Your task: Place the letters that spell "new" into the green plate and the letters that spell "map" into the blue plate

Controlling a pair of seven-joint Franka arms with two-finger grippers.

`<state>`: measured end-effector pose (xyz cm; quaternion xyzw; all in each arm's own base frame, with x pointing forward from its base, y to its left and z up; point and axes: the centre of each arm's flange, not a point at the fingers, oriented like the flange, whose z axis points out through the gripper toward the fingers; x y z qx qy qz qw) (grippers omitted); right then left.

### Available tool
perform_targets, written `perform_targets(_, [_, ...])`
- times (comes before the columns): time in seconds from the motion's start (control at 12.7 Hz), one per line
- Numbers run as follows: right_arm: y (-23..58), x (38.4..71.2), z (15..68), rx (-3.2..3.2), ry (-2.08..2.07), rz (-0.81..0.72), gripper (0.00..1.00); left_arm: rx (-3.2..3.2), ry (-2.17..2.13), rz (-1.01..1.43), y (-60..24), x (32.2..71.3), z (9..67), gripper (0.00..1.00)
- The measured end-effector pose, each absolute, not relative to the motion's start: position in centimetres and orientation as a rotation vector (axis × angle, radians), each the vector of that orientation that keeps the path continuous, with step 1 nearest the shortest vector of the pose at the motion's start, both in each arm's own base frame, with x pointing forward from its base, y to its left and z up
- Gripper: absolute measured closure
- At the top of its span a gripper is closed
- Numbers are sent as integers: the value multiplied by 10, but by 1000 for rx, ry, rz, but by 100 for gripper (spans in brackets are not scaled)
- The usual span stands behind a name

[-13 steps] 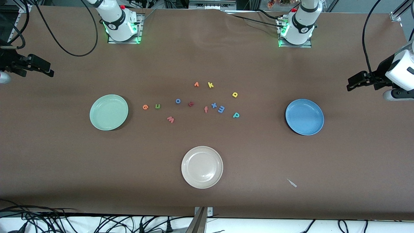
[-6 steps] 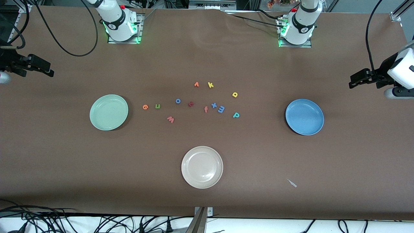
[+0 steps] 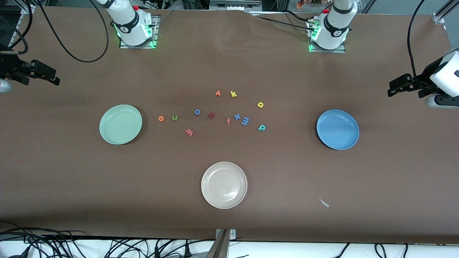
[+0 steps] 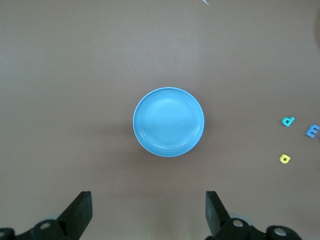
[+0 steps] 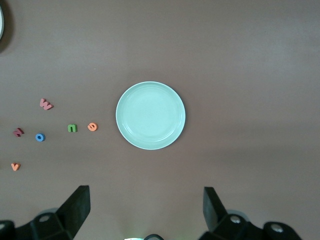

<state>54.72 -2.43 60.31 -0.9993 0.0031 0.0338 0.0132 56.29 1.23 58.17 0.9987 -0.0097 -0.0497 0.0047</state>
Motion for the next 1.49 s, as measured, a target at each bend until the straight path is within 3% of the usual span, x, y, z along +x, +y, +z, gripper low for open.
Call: perform_targets(1.49, [-24, 547, 603, -3113, 10, 106, 0, 3127, -65, -160, 9, 563, 582, 0])
